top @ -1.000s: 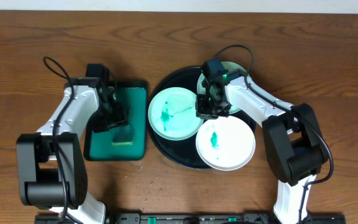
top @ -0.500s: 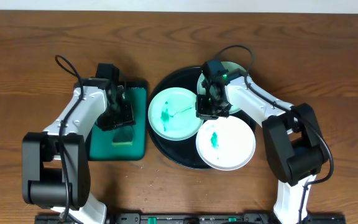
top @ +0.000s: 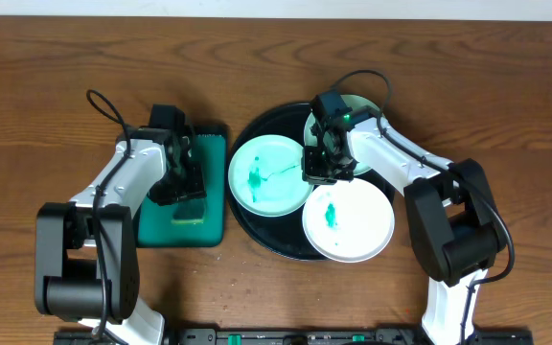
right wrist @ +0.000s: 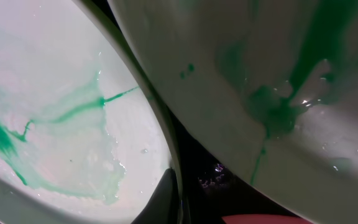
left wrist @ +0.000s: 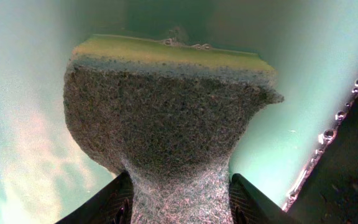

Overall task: Clean dirty plates on tray and stack at the side
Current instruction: 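Lower the left gripper into the tray and grasp the sponge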

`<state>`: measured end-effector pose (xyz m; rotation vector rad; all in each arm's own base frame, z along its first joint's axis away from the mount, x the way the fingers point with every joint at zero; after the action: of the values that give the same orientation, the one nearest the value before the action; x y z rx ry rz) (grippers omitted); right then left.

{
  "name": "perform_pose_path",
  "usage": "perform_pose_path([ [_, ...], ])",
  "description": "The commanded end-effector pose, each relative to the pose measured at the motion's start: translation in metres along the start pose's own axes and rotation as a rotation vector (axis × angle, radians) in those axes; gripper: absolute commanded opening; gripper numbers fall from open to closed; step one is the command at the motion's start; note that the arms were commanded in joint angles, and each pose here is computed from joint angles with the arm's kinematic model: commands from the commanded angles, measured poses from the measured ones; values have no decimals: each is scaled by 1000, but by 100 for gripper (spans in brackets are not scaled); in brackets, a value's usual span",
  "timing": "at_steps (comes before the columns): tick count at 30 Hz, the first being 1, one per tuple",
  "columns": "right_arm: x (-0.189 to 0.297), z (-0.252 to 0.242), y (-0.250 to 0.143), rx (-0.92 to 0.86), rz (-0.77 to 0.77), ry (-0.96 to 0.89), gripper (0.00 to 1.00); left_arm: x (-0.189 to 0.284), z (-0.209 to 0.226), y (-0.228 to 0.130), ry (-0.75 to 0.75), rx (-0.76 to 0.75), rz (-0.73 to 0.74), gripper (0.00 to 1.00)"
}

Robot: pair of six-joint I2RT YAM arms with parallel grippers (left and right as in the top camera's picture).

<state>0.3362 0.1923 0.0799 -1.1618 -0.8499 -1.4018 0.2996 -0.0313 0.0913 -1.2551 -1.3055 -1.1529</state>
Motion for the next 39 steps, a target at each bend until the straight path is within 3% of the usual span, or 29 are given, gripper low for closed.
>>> perform_pose_path([
  [1,-16,-12,-14,-13,68,-64,1,-10,2,-4,11,18,32,52],
  [3,-16,-12,-14,-13,68,-64,1,-7,2,-3,9,17,24,57],
  [18,-16,-12,-14,-13,69,-65,1,44,-2,-9,-6,22,-120,59],
  [28,-16,-12,-14,-14,71,-66,1,27,8,-7,96,71,-73,61],
  [39,-16,-12,-14,-14,71,-66,1,0,10,-8,97,78,22,49],
])
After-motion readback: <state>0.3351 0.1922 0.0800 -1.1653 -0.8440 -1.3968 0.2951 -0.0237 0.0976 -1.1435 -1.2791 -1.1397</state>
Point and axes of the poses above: each gripper's point midway between its finger pads, its own x axis back along the fingers, its own z axis along the line the jaws close on, y = z × x, the point moved 8 cm from there along x, back along the fingers, and after that the axes turned 9 degrees about -x, right-handed, at the moved point
